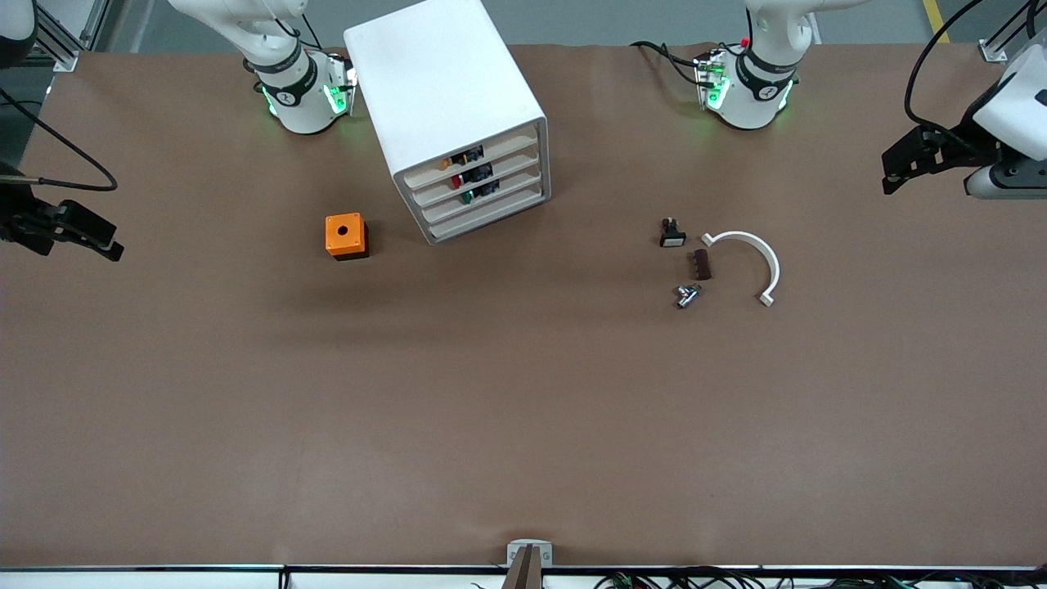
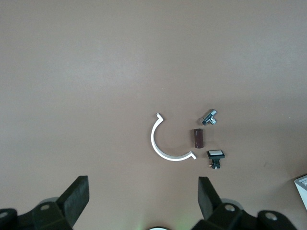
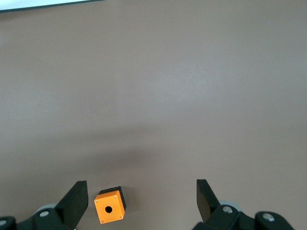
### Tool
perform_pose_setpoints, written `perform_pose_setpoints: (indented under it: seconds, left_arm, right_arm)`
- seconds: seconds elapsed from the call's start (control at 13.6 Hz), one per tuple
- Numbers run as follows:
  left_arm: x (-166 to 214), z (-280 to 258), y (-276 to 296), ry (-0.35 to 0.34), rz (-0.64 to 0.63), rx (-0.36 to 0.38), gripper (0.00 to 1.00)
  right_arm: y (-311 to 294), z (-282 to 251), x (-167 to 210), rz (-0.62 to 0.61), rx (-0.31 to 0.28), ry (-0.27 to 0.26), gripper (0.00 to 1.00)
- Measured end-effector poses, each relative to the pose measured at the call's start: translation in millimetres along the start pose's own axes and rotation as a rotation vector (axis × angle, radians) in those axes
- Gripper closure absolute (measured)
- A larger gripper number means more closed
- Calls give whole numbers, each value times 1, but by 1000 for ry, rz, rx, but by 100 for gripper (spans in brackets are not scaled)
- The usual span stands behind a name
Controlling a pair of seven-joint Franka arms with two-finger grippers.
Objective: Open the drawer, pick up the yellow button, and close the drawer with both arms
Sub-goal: 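Reach the left gripper toward the white drawer cabinet's front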
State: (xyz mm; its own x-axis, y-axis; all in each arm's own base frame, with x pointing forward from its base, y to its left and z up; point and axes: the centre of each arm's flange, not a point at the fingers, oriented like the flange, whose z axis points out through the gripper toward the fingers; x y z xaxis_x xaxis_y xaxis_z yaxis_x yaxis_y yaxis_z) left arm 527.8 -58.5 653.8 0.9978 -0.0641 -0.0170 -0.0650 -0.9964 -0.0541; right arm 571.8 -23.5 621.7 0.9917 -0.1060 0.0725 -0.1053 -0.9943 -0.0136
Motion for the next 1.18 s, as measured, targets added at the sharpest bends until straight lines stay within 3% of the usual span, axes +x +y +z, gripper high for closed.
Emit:
perform_pose_setpoints:
  seconds: [0.44, 0.74, 0.96, 1.18]
  left_arm:
    - [19, 32, -11, -60, -14, -11, 0]
    - [48, 93, -5, -170, 0, -29, 0]
    - [67, 153, 40, -277, -72, -28, 0]
    - [69, 210, 124, -400, -248, -16, 0]
  right_arm:
    - [1, -11, -4, -17, 0, 19, 0]
    - [2, -11, -5, -18, 0, 20, 0]
    - [3, -10, -5, -15, -1, 16, 0]
    - [2, -5, -4, -17, -1, 6, 0]
